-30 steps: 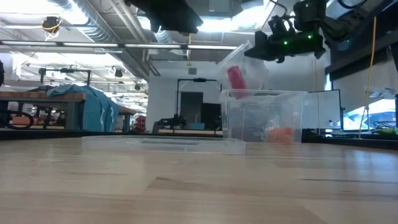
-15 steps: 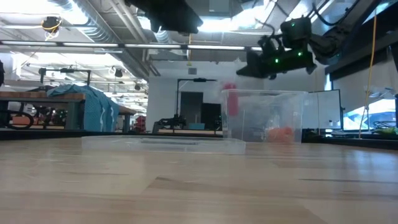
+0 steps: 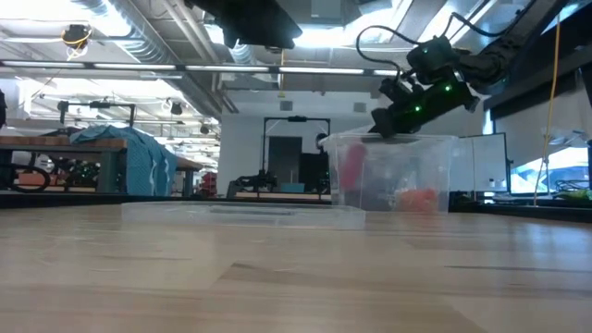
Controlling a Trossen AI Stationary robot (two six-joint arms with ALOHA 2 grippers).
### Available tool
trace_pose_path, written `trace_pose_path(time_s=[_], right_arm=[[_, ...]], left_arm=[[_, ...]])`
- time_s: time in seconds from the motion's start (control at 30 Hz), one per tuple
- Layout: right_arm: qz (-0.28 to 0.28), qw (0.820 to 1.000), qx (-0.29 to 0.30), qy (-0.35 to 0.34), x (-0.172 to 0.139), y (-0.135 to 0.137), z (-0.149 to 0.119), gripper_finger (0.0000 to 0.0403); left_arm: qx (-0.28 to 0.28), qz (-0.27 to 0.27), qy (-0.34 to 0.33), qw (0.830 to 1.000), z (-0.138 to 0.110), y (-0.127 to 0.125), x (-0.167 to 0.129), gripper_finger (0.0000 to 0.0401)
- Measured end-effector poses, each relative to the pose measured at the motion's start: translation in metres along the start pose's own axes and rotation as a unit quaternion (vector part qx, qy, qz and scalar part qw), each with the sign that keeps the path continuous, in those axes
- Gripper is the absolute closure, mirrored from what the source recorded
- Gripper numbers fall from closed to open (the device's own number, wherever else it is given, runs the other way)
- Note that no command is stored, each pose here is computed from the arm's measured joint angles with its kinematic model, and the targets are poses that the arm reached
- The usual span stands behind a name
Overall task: Roll bandage
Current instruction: Put the transparent zip lock bag into the transparent bin, then close the transparent bin
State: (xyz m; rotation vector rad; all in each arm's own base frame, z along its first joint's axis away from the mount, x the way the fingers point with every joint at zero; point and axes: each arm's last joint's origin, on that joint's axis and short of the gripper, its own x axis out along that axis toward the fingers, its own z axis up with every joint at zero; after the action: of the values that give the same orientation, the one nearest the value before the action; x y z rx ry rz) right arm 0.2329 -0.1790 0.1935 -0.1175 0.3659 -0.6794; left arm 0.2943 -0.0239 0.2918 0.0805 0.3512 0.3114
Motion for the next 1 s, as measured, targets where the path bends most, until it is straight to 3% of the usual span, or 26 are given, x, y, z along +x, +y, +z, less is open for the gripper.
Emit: trace_pose_path(time_s=[0.33, 0.47, 0.7, 1.0], right_arm=[[-0.025, 0.998, -0.056, 0.035, -0.038, -0.009, 0.019, 0.0230], [-0.019, 0.998, -0.053, 0.007, -0.059, -0.013, 0.033, 0.0201], [0.007, 0.997, 0.003, -0.082, -0.055, -0.013, 0.047, 0.0199], [0.013, 1.000, -0.010, 0.024, -0.016, -0.002, 0.008, 0.0212]], left_arm=[[0.002, -0.002, 0.006, 1.000, -0.001, -0.001, 0.000, 0.0246], [0.002, -0.003, 0.008, 1.000, -0.002, -0.001, 0.000, 0.0246], [0.000, -0.003, 0.008, 1.000, -0.002, -0.001, 0.000, 0.0246], [0.003, -0.003, 0.013, 1.000, -0.003, -0.001, 0.000, 0.0246]])
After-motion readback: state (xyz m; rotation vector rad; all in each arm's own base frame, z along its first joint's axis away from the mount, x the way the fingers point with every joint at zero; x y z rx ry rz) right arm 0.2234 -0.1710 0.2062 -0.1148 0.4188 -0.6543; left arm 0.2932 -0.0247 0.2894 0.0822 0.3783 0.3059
